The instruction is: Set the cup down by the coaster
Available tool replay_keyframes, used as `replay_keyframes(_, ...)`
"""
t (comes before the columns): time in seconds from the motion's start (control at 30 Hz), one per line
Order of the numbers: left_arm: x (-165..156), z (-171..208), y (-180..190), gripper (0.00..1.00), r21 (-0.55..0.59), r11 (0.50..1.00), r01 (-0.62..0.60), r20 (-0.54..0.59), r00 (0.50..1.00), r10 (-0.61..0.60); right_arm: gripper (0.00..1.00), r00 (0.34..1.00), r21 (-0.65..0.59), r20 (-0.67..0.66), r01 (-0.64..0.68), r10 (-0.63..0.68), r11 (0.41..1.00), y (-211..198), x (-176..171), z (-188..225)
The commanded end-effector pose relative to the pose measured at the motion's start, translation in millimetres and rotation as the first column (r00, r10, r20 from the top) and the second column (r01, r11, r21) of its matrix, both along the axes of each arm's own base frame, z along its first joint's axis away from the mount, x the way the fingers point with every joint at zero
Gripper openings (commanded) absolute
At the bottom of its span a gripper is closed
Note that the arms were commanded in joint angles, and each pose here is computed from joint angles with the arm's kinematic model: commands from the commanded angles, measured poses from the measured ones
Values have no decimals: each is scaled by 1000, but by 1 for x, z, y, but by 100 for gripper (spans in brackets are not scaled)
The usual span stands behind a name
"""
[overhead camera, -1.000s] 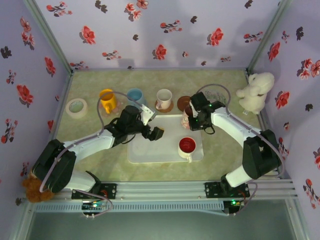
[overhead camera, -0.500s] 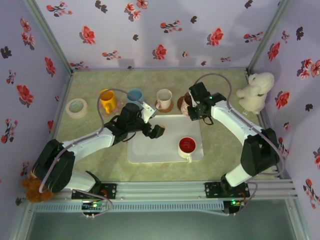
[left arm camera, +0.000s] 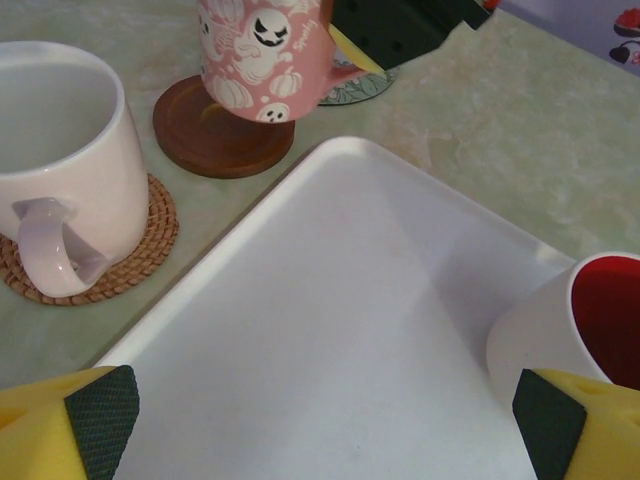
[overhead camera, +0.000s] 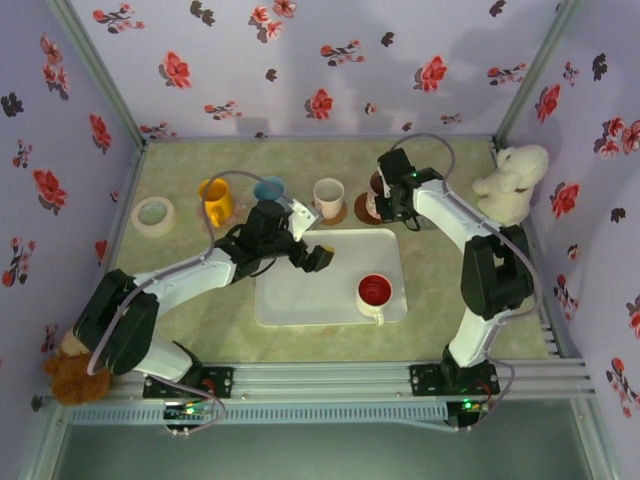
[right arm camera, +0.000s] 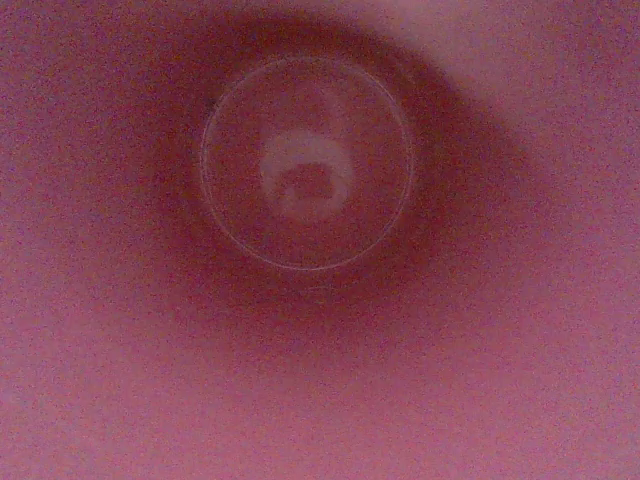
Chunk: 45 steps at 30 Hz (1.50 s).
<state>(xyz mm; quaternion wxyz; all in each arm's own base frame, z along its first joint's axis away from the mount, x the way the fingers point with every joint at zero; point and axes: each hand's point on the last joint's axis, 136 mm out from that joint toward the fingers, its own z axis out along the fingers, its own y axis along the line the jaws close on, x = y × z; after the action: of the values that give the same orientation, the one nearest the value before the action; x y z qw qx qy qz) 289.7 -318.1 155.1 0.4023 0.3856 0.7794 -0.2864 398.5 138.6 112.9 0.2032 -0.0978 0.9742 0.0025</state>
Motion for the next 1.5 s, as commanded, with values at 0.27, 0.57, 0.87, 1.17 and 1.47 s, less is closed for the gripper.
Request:
replay_keyframes(0.27, 15, 2, -5, 99, -4, 1000, 29, 11, 1000, -29, 0, 995, 47, 96, -8, 3, 999, 16, 50, 10)
replay_keyframes(0.57, 21, -1, -3, 100, -3, 999, 34, 1, 999, -34, 0, 997, 47, 79, -3, -1, 999, 19, 55, 0)
replay_keyframes(0.87, 22, -4, -3, 99, -4, 999, 33, -8, 999, -33, 3, 998, 30, 54, 5, -7, 1000, 15, 51, -11)
replay_keyframes(1.17, 22, -5, -3, 99, -3, 999, 32, -9, 999, -32, 15, 999, 28, 40, 1, -2, 1000, 17, 51, -16)
replay_keyframes(1.47, 21, -10, -3, 99, -4, 999, 33, -26, 999, -33, 33, 1000, 24, 28, 4, -5, 1000, 15, 46, -15)
